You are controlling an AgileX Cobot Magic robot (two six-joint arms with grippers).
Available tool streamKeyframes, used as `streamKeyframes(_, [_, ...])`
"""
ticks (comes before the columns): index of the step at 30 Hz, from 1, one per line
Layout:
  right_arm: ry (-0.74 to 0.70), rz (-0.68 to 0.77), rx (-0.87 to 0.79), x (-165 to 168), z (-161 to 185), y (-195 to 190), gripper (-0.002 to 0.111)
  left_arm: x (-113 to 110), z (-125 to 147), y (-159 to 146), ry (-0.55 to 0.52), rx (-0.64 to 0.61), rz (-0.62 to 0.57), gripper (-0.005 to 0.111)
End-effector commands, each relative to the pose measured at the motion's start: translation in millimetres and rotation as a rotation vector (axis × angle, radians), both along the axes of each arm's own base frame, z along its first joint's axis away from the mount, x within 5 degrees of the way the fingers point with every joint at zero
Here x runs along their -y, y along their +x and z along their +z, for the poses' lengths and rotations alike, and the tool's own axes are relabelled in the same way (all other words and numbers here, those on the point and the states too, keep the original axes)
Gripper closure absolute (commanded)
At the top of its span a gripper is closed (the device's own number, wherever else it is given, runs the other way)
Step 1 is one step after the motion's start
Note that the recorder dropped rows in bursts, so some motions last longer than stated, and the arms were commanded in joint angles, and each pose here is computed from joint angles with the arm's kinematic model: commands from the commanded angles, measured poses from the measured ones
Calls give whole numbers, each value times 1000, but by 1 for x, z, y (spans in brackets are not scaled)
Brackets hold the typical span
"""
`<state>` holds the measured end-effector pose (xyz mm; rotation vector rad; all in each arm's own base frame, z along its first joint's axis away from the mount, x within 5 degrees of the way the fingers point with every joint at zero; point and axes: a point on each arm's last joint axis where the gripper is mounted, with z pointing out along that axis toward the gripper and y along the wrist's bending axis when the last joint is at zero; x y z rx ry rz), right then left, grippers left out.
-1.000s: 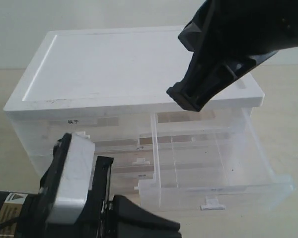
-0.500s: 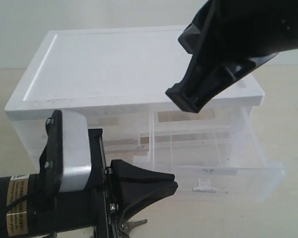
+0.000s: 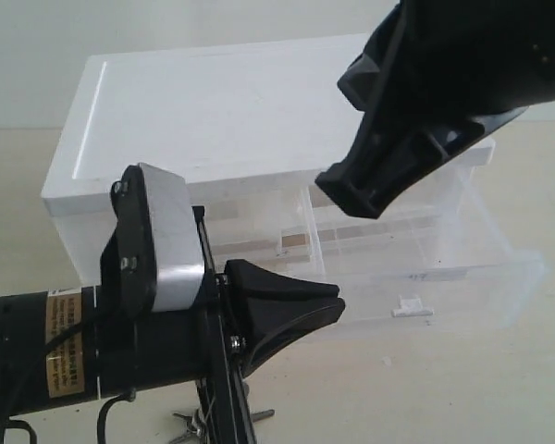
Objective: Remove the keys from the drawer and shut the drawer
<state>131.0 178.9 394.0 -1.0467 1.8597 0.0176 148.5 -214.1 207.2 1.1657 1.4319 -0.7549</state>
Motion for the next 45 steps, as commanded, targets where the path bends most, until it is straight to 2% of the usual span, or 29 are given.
streamKeyframes(1, [-28,-7,-23,23,7,-10,108,-13,7,-12,-29,9,-9,102])
streamKeyframes(4, [-154,67,-102,33,1,-21,108,-29,17,-28,-65,51,-15,102])
streamKeyframes(6, [-265,44,-187,41,-7,-25,108,-42,26,-37,-95,87,0,102])
streamKeyframes(10, [-356,261,-265,35,-23,-38,108,-67,44,-52,-105,154,63,102])
streamKeyframes(14, [-516,218,-237,41,-54,-31,107,-85,50,-61,-115,176,124,102])
streamKeyframes(15, [-599,221,-238,45,-72,-30,98,-91,51,-66,-134,192,126,102])
streamKeyframes(16, [-627,218,-239,47,-78,-29,94,-93,52,-68,-144,200,127,102])
streamKeyframes(17, [-645,224,-198,47,-89,-27,77,-96,54,-70,-152,207,133,102])
streamKeyframes(19, [-635,177,-84,46,-96,-18,64,-97,54,-70,-160,201,140,102])
streamKeyframes(20, [-661,152,-25,48,-95,-13,65,-97,54,-70,-159,202,140,102])
streamKeyframes(23, [-669,103,5,50,-93,-10,76,-97,52,-70,-152,197,140,102])
streamKeyframes(26, [-635,128,21,46,-93,-10,98,-96,52,-70,-149,199,140,102])
streamKeyframes(30, [-598,37,121,48,-84,-3,109,-96,52,-70,-149,199,140,102])
streamKeyframes(33, [-533,-37,175,48,-78,2,108,-96,52,-70,-149,199,140,102])
streamKeyframes(45, [-389,125,113,33,-101,-8,108,-97,52,-70,-147,198,141,102])
